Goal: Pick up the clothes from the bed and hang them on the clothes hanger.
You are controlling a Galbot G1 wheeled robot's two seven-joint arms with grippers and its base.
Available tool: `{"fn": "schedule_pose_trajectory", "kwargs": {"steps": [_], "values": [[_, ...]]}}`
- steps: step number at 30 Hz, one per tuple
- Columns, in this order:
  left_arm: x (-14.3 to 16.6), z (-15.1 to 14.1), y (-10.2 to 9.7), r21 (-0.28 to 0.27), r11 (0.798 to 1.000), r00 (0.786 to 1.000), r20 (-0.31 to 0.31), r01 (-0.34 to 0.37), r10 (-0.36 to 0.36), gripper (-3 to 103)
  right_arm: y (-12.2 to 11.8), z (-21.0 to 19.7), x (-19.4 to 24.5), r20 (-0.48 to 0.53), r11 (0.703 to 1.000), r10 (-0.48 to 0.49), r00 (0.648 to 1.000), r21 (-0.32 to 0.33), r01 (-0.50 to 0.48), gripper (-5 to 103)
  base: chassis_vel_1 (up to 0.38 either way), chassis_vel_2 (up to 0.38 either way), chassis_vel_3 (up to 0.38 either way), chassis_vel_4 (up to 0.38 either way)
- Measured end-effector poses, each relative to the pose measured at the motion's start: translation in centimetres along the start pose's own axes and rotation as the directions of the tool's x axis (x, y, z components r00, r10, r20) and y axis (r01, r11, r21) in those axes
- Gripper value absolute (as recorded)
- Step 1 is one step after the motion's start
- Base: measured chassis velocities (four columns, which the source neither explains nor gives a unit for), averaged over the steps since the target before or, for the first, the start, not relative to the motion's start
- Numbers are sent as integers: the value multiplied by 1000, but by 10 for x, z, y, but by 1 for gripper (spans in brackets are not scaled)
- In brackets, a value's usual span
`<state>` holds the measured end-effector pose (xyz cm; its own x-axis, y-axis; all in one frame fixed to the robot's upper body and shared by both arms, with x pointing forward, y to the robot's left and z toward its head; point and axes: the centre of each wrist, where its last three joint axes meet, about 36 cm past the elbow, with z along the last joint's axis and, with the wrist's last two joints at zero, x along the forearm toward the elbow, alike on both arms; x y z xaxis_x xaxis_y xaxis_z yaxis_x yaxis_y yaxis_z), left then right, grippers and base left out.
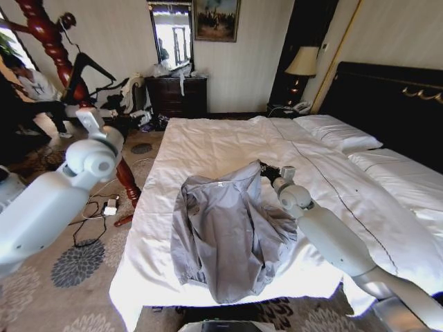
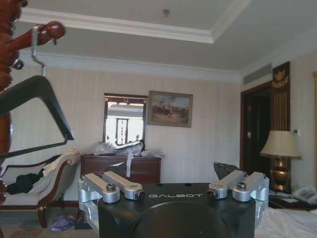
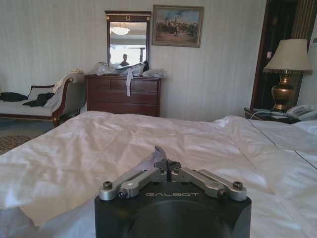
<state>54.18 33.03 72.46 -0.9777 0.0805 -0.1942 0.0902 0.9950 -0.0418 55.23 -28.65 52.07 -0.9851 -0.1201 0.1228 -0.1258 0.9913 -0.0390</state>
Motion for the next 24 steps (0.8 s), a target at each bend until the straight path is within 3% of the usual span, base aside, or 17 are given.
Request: {"fn": "schedule_pose_trajectory", "kwargs": {"steps": [4,6,10,14,16,19,22,24], "values": [[-28,2,6,58,998,1000,8,-14,14,100,-1,0,0,-2,1000,11,1000,-3,-11,0,0,0,0,0],[-55,4,-6,92,995,999,18,-30,29,100,-1,-1,1,-4,1000,14,1000,-5,-15,0,0,0,0,0],[-96,-8,-39,99,993,997,41,-67,63,103,-1,-3,2,-3,1000,12,1000,-5,-12,0,0,0,0,0],[-117,-33,-58,74,993,995,53,-89,85,97,-3,-6,3,2,1000,17,1000,-10,-17,0,0,0,0,0],[-118,-54,-61,45,996,996,51,-75,73,100,-6,-6,5,4,1000,24,1000,-13,-24,0,0,0,0,0],[-116,-76,-57,2,999,999,22,-39,39,100,-8,-3,7,0,999,31,1000,-13,-31,0,0,0,0,0],[-117,-102,-39,-59,998,1000,-10,27,-28,100,-10,-1,9,1,999,37,999,-10,-37,0,0,0,0,0],[-118,-108,-31,-69,997,999,-20,46,-48,100,-10,-1,9,2,999,38,999,-10,-38,0,0,0,0,0]]}}
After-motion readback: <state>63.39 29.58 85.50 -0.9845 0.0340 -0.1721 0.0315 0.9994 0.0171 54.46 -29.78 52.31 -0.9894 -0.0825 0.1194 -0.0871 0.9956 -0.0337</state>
